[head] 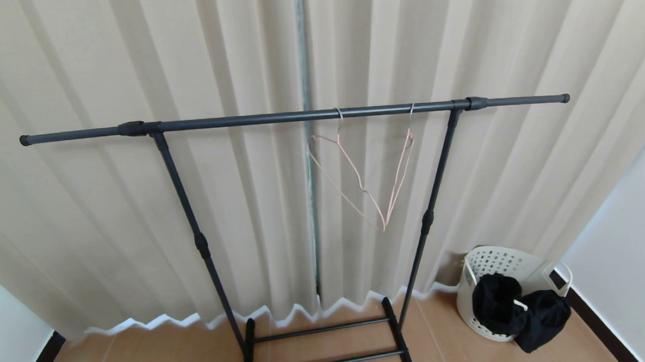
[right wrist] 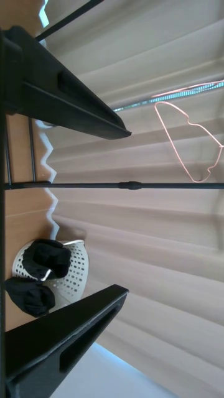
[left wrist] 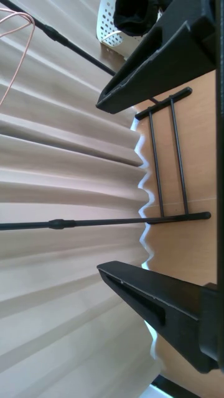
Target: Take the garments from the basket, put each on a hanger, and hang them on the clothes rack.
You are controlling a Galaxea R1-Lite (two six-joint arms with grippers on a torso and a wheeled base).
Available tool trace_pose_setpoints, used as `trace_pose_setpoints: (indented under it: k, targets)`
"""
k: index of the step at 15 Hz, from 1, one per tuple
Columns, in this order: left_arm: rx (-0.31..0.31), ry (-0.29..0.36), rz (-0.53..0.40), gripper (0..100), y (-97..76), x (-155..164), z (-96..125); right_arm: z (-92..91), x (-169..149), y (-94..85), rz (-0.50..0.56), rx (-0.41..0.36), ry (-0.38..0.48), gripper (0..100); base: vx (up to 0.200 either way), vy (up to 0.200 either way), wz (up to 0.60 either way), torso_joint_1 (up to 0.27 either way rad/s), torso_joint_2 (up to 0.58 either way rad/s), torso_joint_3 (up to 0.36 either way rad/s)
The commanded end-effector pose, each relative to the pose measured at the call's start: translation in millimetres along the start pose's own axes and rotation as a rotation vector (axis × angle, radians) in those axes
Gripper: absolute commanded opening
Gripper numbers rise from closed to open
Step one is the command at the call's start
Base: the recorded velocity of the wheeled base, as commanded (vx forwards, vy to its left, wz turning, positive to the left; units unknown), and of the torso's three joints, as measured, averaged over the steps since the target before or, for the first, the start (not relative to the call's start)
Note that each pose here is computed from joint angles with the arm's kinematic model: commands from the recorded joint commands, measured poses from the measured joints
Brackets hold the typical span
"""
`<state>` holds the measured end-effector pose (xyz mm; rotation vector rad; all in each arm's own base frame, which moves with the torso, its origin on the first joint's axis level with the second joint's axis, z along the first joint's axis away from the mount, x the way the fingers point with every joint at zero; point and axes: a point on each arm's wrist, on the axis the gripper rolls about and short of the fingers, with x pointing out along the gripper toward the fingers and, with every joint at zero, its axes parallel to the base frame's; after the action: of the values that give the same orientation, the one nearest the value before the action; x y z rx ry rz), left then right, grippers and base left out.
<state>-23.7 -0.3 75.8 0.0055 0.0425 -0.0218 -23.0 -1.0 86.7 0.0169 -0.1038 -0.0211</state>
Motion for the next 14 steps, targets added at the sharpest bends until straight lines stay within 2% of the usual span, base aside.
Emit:
trace_pose_setpoints:
  k: [1, 14]
  targets:
    - [0.0, 0.002, 0.0, 100, 0.0, 0.1, -0.5, 0.1, 0.1, 0.0, 0.0, -0.001, 0.001, 100, 0.0, 0.0, 0.0, 0.0, 0.0, 0.0]
    - [0.0, 0.0, 0.0, 100, 0.0, 0.0, 0.0, -0.1, 0.1, 0.2, 0.007, -0.01, 0.002, 100, 0.0, 0.0, 0.0, 0.0, 0.0, 0.0]
